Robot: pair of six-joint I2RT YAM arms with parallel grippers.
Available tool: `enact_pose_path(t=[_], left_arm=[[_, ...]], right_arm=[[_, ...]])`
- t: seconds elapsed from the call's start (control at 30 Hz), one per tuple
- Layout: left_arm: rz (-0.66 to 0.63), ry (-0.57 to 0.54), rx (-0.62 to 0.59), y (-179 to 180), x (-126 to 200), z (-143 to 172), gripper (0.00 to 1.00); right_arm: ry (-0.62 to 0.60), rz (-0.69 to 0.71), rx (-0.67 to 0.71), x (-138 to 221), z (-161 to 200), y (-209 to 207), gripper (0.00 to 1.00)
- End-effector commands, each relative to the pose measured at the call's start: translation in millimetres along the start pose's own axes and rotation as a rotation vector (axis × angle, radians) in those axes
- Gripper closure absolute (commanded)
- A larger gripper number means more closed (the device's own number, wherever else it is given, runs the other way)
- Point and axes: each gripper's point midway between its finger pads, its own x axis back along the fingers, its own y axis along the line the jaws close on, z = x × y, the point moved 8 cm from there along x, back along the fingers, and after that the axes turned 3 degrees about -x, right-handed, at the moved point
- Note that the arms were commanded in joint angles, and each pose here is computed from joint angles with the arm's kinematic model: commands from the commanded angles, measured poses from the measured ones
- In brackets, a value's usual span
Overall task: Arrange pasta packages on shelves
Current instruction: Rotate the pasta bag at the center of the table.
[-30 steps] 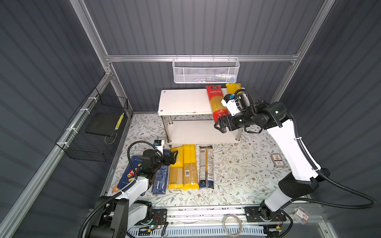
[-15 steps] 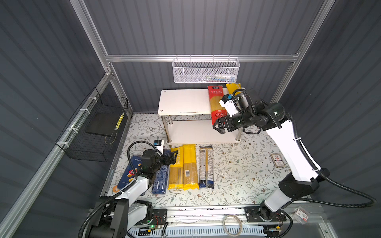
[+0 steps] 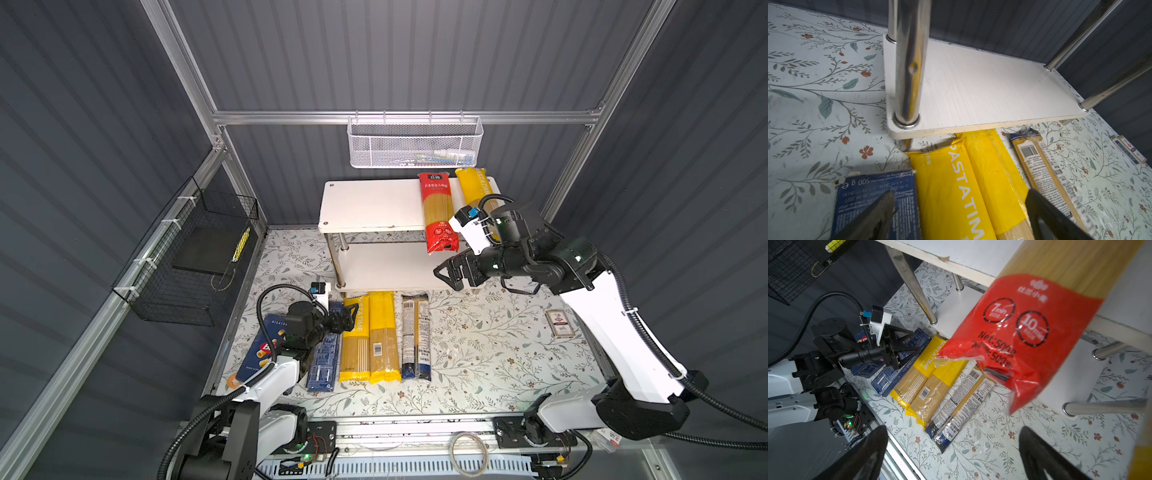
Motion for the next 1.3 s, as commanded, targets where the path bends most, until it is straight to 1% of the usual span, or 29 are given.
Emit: enact_pose_path(t=[0.0,0.17,0.23,0.27,0.33,0.37,0.4,0.57,0.63,0.73,0.77,0.87,1.1,1.27], left_arm=[[-0.008,0.007,0.013,0,-1,0,0.00],[-0.006,0.011,0.015,0,-2,0,0.01],[-0.004,0.009,0.010,0,-2,0,0.00],[-0.004,0.010,0.012,0,-2,0,0.00],[-0.003,0.009,0.010,0,-2,0,0.00],[-0.002,0.010,0.010,0,-2,0,0.00],[-0.001,0.010,0.010,0,-2,0,0.00],[0.001,0.011,0.010,0,-2,0,0.00],[0.001,0.011,0.010,0,-2,0,0.00],[0.002,0.011,0.009,0,-3,0,0.00],[0.004,0.010,0.008,-1,-3,-1,0.00],[0.007,0.013,0.008,-1,-2,-1,0.00],[0.002,0.009,0.013,-2,1,0,0.01],[0.006,0.007,0.008,-2,0,0,0.00]], right_arm=[[-0.038,-0.074,0.024,7,11,7,0.01],[-0.037,-0.107,0.022,14,46,6,0.01],[-0.010,-0.121,0.015,4,63,3,0.01],[-0.023,-0.124,0.018,4,73,1,0.01],[-0.025,-0.124,-0.008,-10,88,-4,0.01],[-0.015,-0.165,-0.026,-17,96,-3,0.01],[-0.012,-0.173,-0.044,-23,101,-5,0.01],[0.021,-0.169,-0.174,-51,131,-15,0.01],[0.030,-0.167,-0.206,-61,143,-19,0.01],[0.039,-0.134,-0.259,-76,157,-27,0.01],[0.038,-0.091,-0.272,-81,160,-32,0.01],[0.074,-0.052,-0.304,-91,168,-38,0.01],[0.138,-0.021,-0.386,-111,179,-45,0.01],[0.195,0.093,-0.439,-118,193,-56,0.01]])
